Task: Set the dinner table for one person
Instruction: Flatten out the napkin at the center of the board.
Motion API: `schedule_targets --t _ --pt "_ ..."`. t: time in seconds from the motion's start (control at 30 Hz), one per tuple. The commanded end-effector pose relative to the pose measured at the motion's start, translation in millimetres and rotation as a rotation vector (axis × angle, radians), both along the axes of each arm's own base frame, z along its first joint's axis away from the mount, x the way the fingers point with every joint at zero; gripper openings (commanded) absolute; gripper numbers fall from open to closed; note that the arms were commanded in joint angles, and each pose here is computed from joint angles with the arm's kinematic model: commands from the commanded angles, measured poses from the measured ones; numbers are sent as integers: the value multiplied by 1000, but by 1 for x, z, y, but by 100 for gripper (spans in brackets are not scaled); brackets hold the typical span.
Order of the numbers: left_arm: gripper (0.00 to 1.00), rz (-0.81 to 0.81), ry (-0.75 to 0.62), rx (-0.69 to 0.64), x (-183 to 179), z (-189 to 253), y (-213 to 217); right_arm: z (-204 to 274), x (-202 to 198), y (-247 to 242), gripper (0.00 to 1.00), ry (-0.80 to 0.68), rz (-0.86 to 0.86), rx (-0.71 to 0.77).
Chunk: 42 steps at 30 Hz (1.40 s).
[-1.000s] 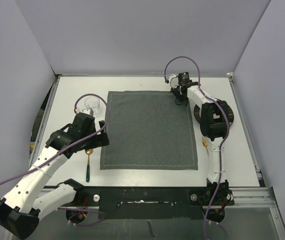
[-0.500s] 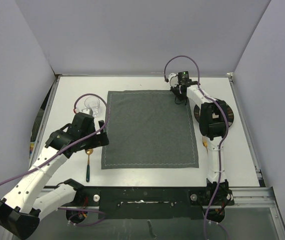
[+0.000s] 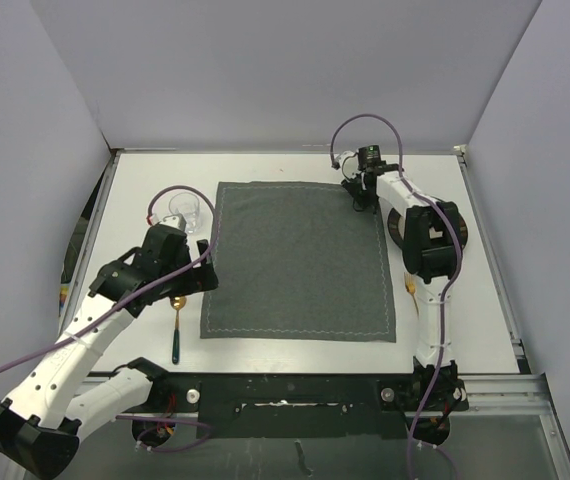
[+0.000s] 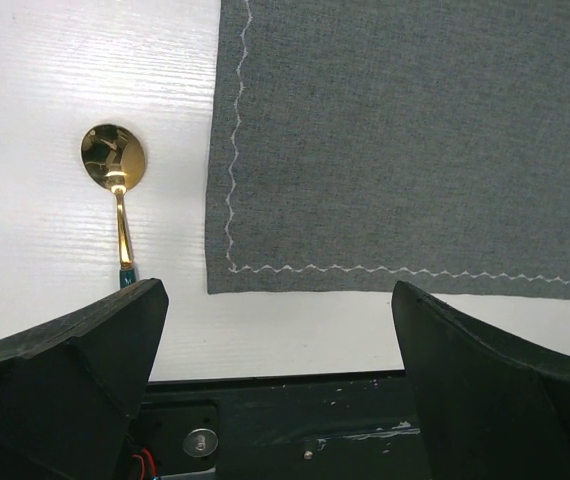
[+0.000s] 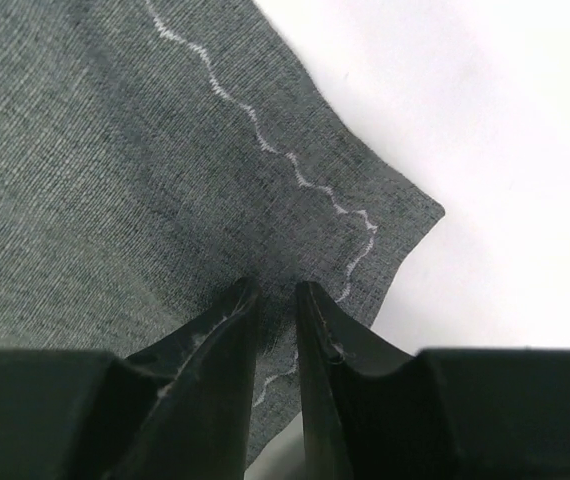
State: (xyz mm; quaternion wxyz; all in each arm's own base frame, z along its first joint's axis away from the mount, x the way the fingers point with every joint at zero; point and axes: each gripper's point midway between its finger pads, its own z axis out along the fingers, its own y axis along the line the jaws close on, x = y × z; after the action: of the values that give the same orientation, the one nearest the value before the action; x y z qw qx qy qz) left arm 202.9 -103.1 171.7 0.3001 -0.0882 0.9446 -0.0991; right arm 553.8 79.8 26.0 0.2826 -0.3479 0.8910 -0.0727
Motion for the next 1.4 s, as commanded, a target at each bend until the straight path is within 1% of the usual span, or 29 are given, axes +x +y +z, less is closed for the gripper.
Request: schedule_targets --t 0.0,0.1,0.23,0.4,0.47,0.5,0.53,0.57,0.6,0.83,1.1,1.37 --pt "98 0 -103 -33 12 19 -1 36 -30 -3 26 28 -6 26" --pt "98 5 -122 -36 10 24 1 59 -40 -4 28 14 -6 26" --pt "98 25 -143 -32 6 29 8 96 -49 -8 30 -45 5 26" --pt "98 29 -152 -44 -2 29 11 106 -52 -11 30 -57 4 14" --pt "98 31 -152 -43 -4 30 12 104 -53 -10 27 -49 1 23" --pt "98 32 -149 -41 -5 31 13 100 -53 -9 22 -44 2 24" --pt "98 33 -147 -40 -6 31 14 96 -51 -9 13 -40 2 24" --pt "98 34 -144 -38 -7 31 15 91 -49 -9 1 -35 -1 24" --pt "98 36 -139 -35 -9 30 16 83 -46 -9 0 -24 -5 26" --pt "98 53 -102 -19 -16 23 20 47 -27 3 0 15 -11 64" --pt "98 63 -96 1 -13 22 23 43 -7 12 0 -1 -1 75" --pt "98 47 -76 7 -6 15 17 29 -4 9 0 10 4 51"
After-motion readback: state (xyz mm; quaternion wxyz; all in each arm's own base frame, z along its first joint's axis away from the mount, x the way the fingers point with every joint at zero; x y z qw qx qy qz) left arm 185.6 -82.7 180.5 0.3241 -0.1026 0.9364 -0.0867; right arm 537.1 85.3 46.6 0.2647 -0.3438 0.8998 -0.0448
